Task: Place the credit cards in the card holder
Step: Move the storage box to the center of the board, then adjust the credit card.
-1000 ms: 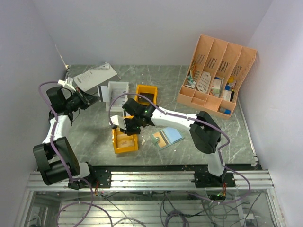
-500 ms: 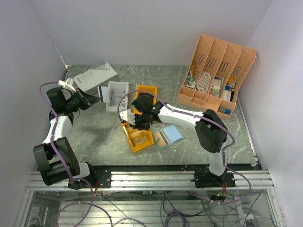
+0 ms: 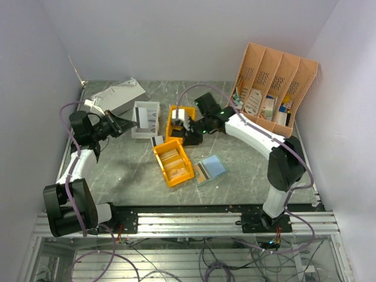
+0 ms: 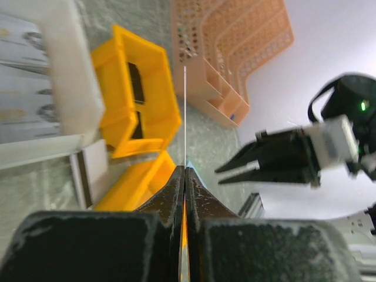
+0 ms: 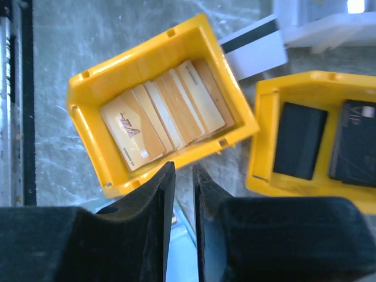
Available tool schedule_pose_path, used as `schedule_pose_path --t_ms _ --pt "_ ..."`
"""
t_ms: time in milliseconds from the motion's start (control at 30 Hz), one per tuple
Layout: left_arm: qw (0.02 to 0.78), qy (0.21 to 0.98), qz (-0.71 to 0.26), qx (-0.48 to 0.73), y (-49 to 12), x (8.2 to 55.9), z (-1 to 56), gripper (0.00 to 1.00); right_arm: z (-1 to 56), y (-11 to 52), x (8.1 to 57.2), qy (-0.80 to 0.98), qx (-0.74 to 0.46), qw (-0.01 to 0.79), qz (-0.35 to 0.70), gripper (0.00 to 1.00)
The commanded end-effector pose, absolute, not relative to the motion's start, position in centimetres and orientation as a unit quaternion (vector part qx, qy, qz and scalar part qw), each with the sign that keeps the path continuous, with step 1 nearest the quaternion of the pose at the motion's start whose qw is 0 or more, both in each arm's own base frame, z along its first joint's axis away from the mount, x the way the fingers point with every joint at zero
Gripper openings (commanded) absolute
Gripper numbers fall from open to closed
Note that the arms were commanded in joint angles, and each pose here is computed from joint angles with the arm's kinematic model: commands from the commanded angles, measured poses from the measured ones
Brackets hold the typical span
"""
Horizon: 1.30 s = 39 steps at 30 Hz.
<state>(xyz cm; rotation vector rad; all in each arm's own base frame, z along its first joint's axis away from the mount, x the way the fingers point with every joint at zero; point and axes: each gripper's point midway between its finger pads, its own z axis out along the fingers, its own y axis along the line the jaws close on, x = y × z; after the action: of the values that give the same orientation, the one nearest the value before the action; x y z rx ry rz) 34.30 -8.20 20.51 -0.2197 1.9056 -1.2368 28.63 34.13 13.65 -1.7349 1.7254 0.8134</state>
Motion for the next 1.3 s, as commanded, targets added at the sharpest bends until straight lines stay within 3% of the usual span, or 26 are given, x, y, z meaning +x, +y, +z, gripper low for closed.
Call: schedule_pose_path --t_ms 0,200,367,533,600,633,1100,1200,1267 --pt "0.442 0.726 -0.525 -0.048 -11.6 33.2 24.0 0.07 19.4 32.4 28.5 0.618 -0.597 0.317 0.402 0.23" --pt "0.452 0.694 -0.559 -0.043 -15.1 31.9 26.1 0.07 22.1 29.4 29.2 0.631 -0.506 0.358 0.466 0.54" --pt "0.449 0.666 -0.595 -0.020 -18.3 30.5 27.4 0.07 24.1 29.1 31.4 0.637 -0.404 0.367 0.545 0.66" --pt "0.449 0.643 -0.621 -0.018 -20.0 29.7 28.7 0.07 25.5 30.5 32.4 0.635 -0.303 0.321 0.634 0.74" --pt "0.449 0.632 -0.632 -0.022 -20.3 29.4 29.2 0.07 25.7 30.8 32.9 0.625 -0.280 0.313 0.657 0.97" --pt "0.449 0.628 -0.635 -0.023 -20.4 29.3 29.4 0.07 25.7 30.9 33.0 0.624 -0.268 0.303 0.669 1.00" --pt "0.438 0.622 -0.649 -0.017 -22.6 29.1 29.8 0.07 29.1 32.9 32.0 0.567 -0.262 0.276 0.731 1.00" --pt "0.436 0.622 -0.650 -0.015 -23.1 29.0 29.8 0.07 29.1 34.0 31.3 0.566 -0.267 0.259 0.735 0.89" --pt "0.436 0.624 -0.648 -0.014 -23.3 29.1 29.7 0.07 29.3 34.6 30.9 0.564 -0.274 0.253 0.737 0.76"
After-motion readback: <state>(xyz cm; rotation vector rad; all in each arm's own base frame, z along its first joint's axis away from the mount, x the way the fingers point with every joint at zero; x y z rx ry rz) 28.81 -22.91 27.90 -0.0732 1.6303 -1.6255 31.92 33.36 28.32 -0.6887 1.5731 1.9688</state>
